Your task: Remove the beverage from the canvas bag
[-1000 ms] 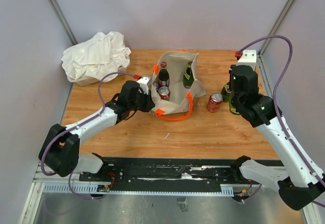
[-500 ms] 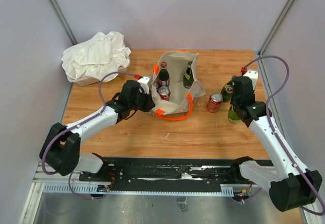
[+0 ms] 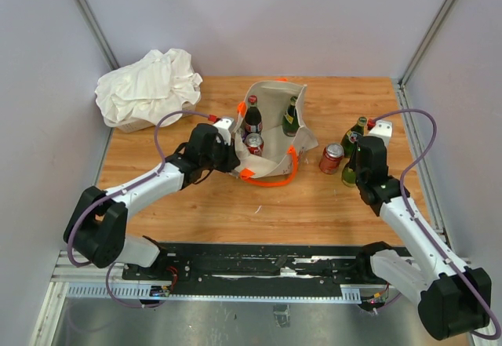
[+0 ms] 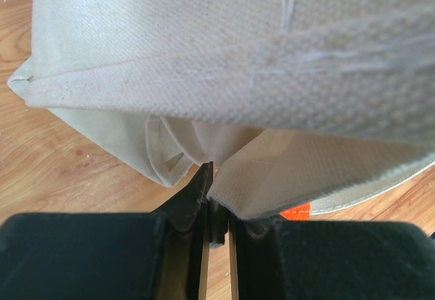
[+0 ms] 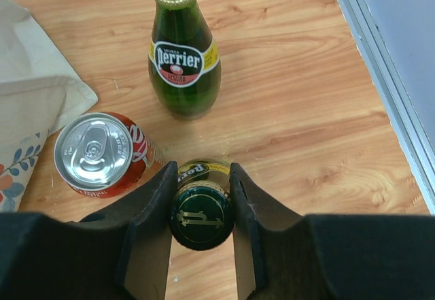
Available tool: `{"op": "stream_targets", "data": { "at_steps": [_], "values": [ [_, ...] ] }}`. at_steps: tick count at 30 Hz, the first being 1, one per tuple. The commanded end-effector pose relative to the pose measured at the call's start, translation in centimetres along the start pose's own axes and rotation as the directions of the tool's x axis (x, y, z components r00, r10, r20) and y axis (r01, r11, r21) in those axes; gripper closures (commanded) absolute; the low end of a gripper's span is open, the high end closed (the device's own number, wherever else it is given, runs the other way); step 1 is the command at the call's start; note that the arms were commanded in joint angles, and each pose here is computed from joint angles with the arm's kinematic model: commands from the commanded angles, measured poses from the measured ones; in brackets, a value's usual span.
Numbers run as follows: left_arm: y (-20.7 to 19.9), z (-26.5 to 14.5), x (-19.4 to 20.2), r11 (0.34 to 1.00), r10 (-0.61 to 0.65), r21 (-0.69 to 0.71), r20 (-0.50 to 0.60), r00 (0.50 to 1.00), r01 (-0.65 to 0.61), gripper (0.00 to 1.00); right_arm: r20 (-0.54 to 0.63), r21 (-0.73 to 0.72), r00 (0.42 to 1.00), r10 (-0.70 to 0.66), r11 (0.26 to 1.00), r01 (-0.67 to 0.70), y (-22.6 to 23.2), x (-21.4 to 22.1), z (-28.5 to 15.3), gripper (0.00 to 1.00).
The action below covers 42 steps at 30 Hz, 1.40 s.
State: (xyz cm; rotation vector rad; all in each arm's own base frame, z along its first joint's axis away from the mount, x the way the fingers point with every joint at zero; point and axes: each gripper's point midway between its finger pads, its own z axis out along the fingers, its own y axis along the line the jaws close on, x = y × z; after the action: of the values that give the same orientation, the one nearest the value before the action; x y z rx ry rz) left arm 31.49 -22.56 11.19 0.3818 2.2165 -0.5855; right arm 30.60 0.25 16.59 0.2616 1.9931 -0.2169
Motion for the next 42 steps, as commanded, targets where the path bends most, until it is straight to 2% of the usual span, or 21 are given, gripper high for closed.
{"op": "stream_targets", "data": {
  "at_steps": [1, 4, 6, 8, 12, 15, 20, 24, 29, 34, 38, 42],
  "values": [
    [1.6, 0.8, 1.1, 0.998, 0.001, -0.066, -0.042, 0.999, -0.004, 0.85, 0.221, -0.014, 0.968, 0.117, 0.993, -0.117, 0.1, -6.3, -0.3, 0.99],
    [1.6, 0.9, 1.1, 0.998, 0.004, -0.065, -0.043, 0.999, -0.007, 0.85, 0.192, 0.002, 0.974, 0.118, 0.993, -0.121, 0.1, -6.0, 0.2, 0.97],
    [1.5, 0.9, 1.0, 0.998, 0.005, -0.062, -0.042, 0.999, -0.008, 0.85, 0.176, 0.017, 0.978, 0.114, 0.993, -0.119, 0.0, -5.8, 0.4, 0.86],
    [1.5, 0.9, 1.0, 0.998, 0.005, -0.059, -0.045, 0.999, -0.008, 0.85, 0.165, 0.027, 0.98, 0.113, 0.992, -0.119, -0.1, -5.8, 0.6, 0.79],
    [1.5, 0.9, 0.9, 0.998, 0.008, -0.061, -0.044, 0.999, -0.011, 0.85, 0.144, 0.046, 0.984, 0.107, 0.992, -0.115, -0.3, -5.4, 0.9, 0.54],
    [1.5, 0.7, 0.9, 0.998, 0.011, -0.063, -0.043, 0.999, -0.014, 0.85, 0.13, 0.055, 0.986, 0.105, 0.992, -0.113, -0.4, -5.0, 1.0, 0.28],
    [1.6, 0.6, 1.1, 0.998, 0.016, -0.067, -0.048, 0.999, -0.02, 0.85, 0.132, 0.045, 0.985, 0.107, 0.993, -0.113, -0.3, -5.2, 0.9, 0.18],
    [1.6, 0.5, 1.0, 0.998, 0.023, -0.065, -0.042, 0.999, -0.025, 0.85, 0.157, -0.051, 0.983, 0.094, 0.995, -0.087, 1.2, -7.0, 0.1, 0.17],
    [1.5, 0.4, 0.9, 0.998, 0.025, -0.058, -0.034, 0.999, -0.027, 0.85, 0.211, -0.184, 0.977, 0.028, 0.983, 0.011, 4.3, -12.0, -2.0, 0.18],
    [1.3, 0.4, 0.8, 0.999, 0.022, -0.047, -0.027, 0.999, -0.024, 0.85, 0.277, -0.283, 0.957, -0.087, 0.944, 0.168, 9.5, -16.9, -4.8, 0.32],
    [1.0, 0.2, 0.3, 0.999, 0.02, -0.037, -0.013, 1.0, -0.021, 0.85, 0.282, -0.412, 0.952, -0.119, 0.881, 0.232, 15.1, -19.0, -5.7, 0.48],
    [0.5, 0.0, -0.2, 1.0, 0.016, -0.02, -0.003, 1.0, -0.016, 0.84, 0.254, -0.526, 0.954, -0.16, 0.805, 0.275, 20.4, -18.8, -5.3, 0.5]
  ]
}}
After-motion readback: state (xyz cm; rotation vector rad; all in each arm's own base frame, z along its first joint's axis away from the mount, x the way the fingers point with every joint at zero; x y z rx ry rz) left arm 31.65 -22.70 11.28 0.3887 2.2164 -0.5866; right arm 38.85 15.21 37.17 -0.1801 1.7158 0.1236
